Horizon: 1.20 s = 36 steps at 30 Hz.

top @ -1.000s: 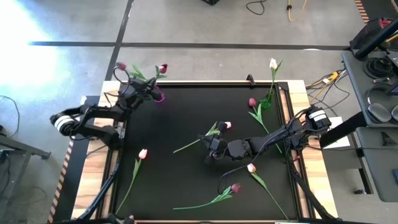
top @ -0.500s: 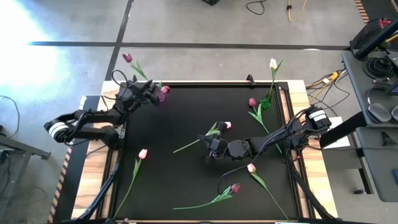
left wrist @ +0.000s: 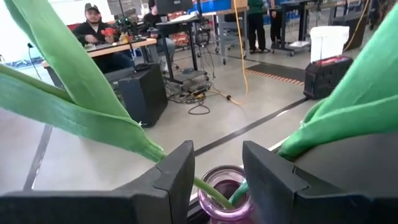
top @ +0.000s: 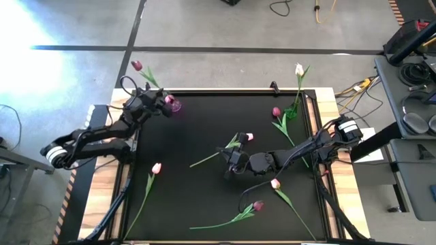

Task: Sort flowers into vase by color
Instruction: Put the red flower into the violet vase, then put the pink flower into the green vase

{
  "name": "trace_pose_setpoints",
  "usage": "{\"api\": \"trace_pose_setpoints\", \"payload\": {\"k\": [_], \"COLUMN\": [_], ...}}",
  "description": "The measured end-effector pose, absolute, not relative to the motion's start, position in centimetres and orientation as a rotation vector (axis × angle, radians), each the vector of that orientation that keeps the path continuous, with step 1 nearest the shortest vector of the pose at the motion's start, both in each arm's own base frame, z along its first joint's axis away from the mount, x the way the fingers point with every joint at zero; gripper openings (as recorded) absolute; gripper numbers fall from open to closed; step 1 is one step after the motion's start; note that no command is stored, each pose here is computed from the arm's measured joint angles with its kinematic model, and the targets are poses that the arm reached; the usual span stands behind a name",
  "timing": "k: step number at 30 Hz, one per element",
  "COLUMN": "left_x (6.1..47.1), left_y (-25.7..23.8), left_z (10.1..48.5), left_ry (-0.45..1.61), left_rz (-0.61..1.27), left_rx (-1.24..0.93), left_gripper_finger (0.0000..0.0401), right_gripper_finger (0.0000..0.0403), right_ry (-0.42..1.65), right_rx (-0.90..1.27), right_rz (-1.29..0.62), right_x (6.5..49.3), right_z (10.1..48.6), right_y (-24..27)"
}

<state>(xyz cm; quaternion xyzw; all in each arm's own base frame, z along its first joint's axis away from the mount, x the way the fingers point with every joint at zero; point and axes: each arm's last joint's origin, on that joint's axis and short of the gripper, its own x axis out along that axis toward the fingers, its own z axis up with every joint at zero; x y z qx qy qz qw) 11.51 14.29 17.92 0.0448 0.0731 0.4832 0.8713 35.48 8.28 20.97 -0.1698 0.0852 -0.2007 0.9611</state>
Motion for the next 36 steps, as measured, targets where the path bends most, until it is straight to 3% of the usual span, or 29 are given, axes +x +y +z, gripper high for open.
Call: {"api": "trace_pose_setpoints", "payload": {"k": [18, 29, 36], "left_x": [13.6, 11.7, 11.2], "left_y": [16.8, 13.6, 11.0], "left_z": [23.4, 22.3, 20.9], "left_ry": [0.336, 0.239, 0.19], "left_rz": [0.99, 1.012, 0.919], "left_rx": [0.092, 0.082, 0.101], "left_gripper_finger": [0.0122, 0.0033, 0.0001], "right_gripper_finger": [0.0013, 0.0013, 0.0013], "right_ry": [0.174, 0.199, 0.201], "right_rx": [-0.346, -0.361, -0.334], "right_rz": [-0.407, -0.403, -0.404], "right_x": [35.5, 35.5, 35.4], "right_z": [21.0, 20.7, 20.7], "right_y": [8.3, 8.3, 8.3]}}
